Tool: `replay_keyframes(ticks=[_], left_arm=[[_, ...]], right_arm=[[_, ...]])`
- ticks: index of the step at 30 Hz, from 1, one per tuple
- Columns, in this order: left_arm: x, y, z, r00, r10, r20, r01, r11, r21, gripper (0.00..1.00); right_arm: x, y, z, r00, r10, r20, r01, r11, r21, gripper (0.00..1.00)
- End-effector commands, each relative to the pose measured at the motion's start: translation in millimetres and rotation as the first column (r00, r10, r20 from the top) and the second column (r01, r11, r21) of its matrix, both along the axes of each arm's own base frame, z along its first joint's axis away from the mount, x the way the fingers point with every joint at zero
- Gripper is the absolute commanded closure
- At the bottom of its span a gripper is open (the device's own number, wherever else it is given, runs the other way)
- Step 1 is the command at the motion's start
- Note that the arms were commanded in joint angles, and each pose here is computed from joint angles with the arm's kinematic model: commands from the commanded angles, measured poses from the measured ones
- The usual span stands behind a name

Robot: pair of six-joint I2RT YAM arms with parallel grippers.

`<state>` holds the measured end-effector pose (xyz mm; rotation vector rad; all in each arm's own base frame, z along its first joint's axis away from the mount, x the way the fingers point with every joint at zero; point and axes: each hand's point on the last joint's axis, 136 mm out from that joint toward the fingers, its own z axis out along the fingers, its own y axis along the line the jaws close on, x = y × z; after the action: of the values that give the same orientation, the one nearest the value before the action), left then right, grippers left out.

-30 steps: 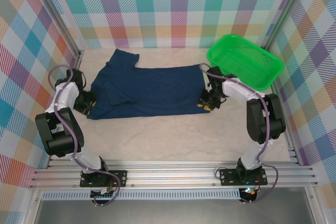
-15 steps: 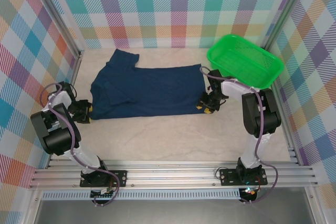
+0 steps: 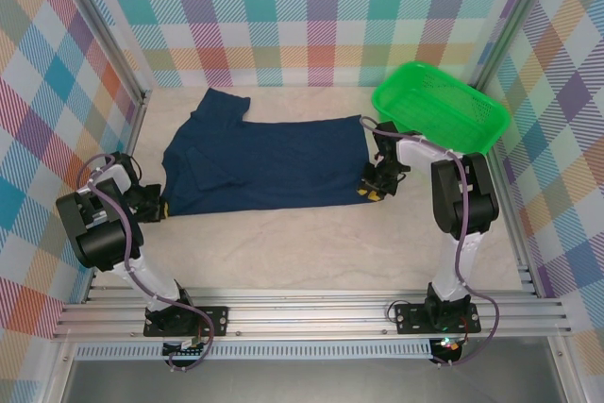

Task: Fold and stack the t-shirts

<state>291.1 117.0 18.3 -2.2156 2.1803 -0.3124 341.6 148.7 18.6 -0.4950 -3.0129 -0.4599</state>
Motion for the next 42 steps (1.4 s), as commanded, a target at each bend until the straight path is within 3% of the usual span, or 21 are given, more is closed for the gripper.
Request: replay_keyframes(ticks=[1, 10, 16, 22, 25, 27, 32, 38, 42], left_arm=[[-25, 16, -8, 0.995, -0.02, -0.102, 0.027, 0.997, 0.068, 1.0], [-34, 5, 5, 0.993, -0.082, -0.085, 0.089, 0.993, 0.074, 1.0], [-53, -29, 11, 0.986, -0.141, -0.093, 0.145, 0.989, 0.041, 1.0], [-96, -73, 5, 0.972, -0.186, -0.144, 0.191, 0.982, 0.017, 1.0], [-123, -83, 7, 0.968, -0.177, -0.177, 0.182, 0.983, 0.01, 1.0], [-139, -91, 9, 0.947, -0.228, -0.226, 0.237, 0.971, 0.017, 1.0], [-148, -87, 12, 0.937, -0.253, -0.243, 0.275, 0.959, 0.063, 1.0], [-142, -63, 23, 0.921, -0.259, -0.29, 0.319, 0.93, 0.182, 1.0], [-143, -62, 18, 0.928, -0.236, -0.289, 0.298, 0.935, 0.193, 1.0]], right_arm=[[-23, -20, -26, 0.993, 0.02, -0.117, -0.032, 0.994, -0.105, 0.76], [-61, -39, -16, 0.974, 0.002, -0.226, -0.046, 0.982, -0.185, 0.79], [-91, -50, -8, 0.964, -0.066, -0.259, 0.015, 0.981, -0.194, 0.78], [-128, -61, -6, 0.932, -0.147, -0.33, 0.084, 0.977, -0.197, 0.79], [-147, -74, -4, 0.917, -0.202, -0.343, 0.12, 0.962, -0.246, 0.79], [-156, -85, -1, 0.909, -0.253, -0.331, 0.164, 0.948, -0.274, 0.78], [-165, -107, 2, 0.888, -0.342, -0.309, 0.246, 0.918, -0.31, 0.78], [-167, -107, 2, 0.879, -0.363, -0.31, 0.268, 0.913, -0.308, 0.76], [-163, -107, 8, 0.891, -0.356, -0.281, 0.271, 0.915, -0.3, 0.75]])
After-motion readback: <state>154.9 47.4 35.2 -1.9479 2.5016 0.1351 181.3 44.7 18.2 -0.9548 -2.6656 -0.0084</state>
